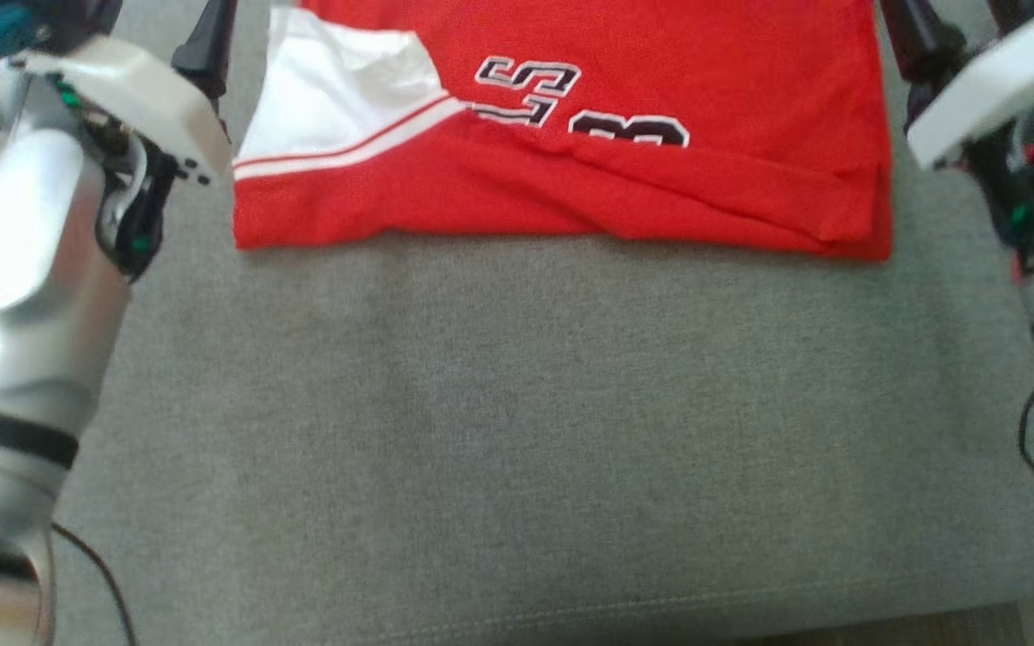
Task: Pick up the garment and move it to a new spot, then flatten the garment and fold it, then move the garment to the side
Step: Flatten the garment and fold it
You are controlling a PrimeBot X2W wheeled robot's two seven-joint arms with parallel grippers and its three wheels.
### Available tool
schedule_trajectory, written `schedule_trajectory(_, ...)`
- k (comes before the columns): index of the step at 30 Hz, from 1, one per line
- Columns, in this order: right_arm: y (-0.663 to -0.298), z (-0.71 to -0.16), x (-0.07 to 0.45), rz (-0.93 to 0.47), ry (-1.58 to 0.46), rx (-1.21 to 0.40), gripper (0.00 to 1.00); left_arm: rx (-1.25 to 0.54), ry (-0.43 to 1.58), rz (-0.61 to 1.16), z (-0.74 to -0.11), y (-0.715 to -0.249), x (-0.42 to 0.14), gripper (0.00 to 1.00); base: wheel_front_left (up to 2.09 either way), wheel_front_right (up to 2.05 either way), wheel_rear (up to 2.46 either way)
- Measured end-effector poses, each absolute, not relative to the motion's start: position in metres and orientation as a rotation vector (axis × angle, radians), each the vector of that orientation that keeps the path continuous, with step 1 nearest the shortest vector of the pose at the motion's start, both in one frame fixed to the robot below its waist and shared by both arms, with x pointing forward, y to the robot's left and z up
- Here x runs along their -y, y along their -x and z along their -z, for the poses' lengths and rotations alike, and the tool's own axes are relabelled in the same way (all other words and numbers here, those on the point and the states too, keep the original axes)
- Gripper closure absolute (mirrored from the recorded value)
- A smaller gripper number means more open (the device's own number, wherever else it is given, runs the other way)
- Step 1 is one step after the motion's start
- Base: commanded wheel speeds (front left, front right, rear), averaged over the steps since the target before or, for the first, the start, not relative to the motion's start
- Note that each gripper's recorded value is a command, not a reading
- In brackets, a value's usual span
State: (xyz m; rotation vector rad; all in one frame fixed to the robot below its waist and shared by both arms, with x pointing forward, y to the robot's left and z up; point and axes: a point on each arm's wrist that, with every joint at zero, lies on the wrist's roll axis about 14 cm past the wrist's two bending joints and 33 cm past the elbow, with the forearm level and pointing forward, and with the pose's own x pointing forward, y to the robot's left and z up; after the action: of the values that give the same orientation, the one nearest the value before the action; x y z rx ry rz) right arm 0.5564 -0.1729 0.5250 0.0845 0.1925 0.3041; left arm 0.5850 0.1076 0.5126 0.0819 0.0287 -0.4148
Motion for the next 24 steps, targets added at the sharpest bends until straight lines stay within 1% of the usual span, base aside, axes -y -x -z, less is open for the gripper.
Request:
schedule_trajectory(6,-0.531,-0.561,0.185,-0.261,-0.06,0.043,0.0,0.146,0.106,0.32,-0.567,-0.555,-0.118,0.0,0.0,0.0,0.0)
schedule_trajectory(9,-0.513,-0.566,0.186,-0.237,-0.075,0.106,0.0,0.202,0.183,0.291,-0.581,-0.531,-0.12,0.0,0.0,0.0,0.0)
schedule_trajectory(13,-0.485,-0.557,0.186,-0.19,-0.114,0.131,0.0,0.228,0.228,0.252,-0.581,-0.499,-0.123,0.0,0.0,0.0,0.0)
schedule_trajectory(17,-0.457,-0.543,0.177,-0.169,-0.118,0.125,0.0,0.208,0.26,0.217,-0.566,-0.472,-0.125,0.0,0.0,0.0,0.0)
schedule_trajectory(19,-0.451,-0.539,0.176,-0.158,-0.134,0.123,0.0,0.2,0.261,0.212,-0.561,-0.467,-0.125,0.0,0.0,0.0,0.0)
schedule_trajectory(24,-0.424,-0.51,0.173,-0.121,-0.129,0.06,0.0,0.123,0.263,0.191,-0.529,-0.446,-0.123,0.0,0.0,0.0,0.0)
